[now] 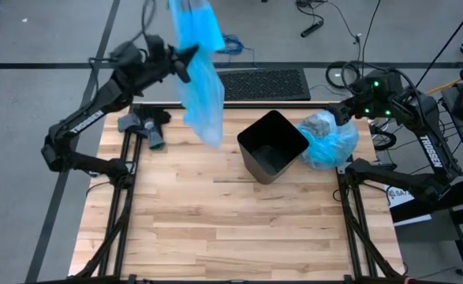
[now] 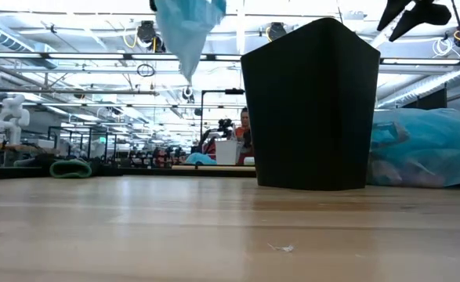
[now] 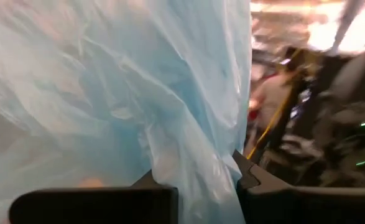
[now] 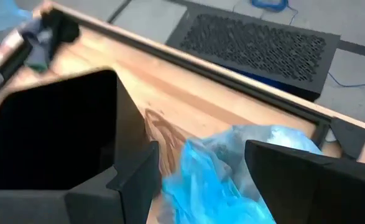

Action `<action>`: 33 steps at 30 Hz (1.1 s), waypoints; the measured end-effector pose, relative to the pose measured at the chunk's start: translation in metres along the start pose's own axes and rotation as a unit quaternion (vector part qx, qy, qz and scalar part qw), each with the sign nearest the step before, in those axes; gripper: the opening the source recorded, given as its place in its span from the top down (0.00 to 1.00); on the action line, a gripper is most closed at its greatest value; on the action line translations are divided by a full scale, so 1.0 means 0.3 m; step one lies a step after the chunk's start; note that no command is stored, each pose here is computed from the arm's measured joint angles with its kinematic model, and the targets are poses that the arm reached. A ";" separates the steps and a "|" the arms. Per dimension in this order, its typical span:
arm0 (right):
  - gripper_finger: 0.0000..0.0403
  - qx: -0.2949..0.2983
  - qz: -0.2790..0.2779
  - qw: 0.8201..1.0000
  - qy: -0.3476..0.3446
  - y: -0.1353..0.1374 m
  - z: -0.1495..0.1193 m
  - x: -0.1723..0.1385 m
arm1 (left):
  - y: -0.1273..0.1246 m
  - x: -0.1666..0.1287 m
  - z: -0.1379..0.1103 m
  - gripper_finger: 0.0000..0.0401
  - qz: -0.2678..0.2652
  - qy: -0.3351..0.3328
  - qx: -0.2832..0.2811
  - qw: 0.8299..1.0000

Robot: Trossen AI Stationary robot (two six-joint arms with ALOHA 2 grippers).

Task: Place trash/remove bag and relplace
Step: Put the blue trash bag into the trash bin

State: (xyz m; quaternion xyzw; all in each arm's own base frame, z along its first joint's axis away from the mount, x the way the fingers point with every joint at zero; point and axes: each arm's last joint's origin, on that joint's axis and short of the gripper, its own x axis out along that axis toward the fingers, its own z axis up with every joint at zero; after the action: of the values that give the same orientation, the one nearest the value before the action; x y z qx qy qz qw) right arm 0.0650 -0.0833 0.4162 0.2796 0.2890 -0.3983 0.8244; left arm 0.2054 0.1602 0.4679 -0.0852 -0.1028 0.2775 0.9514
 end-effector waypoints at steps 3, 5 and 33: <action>0.43 0.021 0.004 1.000 -0.019 0.003 0.014 0.002 | -0.038 0.001 0.043 0.88 -0.029 -0.021 0.033 0.999; 0.43 0.036 0.007 0.999 -0.030 0.004 0.022 0.003 | -0.056 0.007 0.049 0.88 -0.038 -0.021 0.048 0.998; 0.43 0.034 0.004 0.999 -0.017 0.004 0.046 0.039 | 0.079 -0.246 -0.419 0.86 0.401 0.505 -0.038 0.763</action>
State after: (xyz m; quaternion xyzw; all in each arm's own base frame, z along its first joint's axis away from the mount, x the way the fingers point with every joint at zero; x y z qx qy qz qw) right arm 0.0756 -0.0979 0.4176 0.3020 0.2600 -0.4095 0.8207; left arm 0.1631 0.1264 0.3305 -0.2826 0.4257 0.5466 0.6635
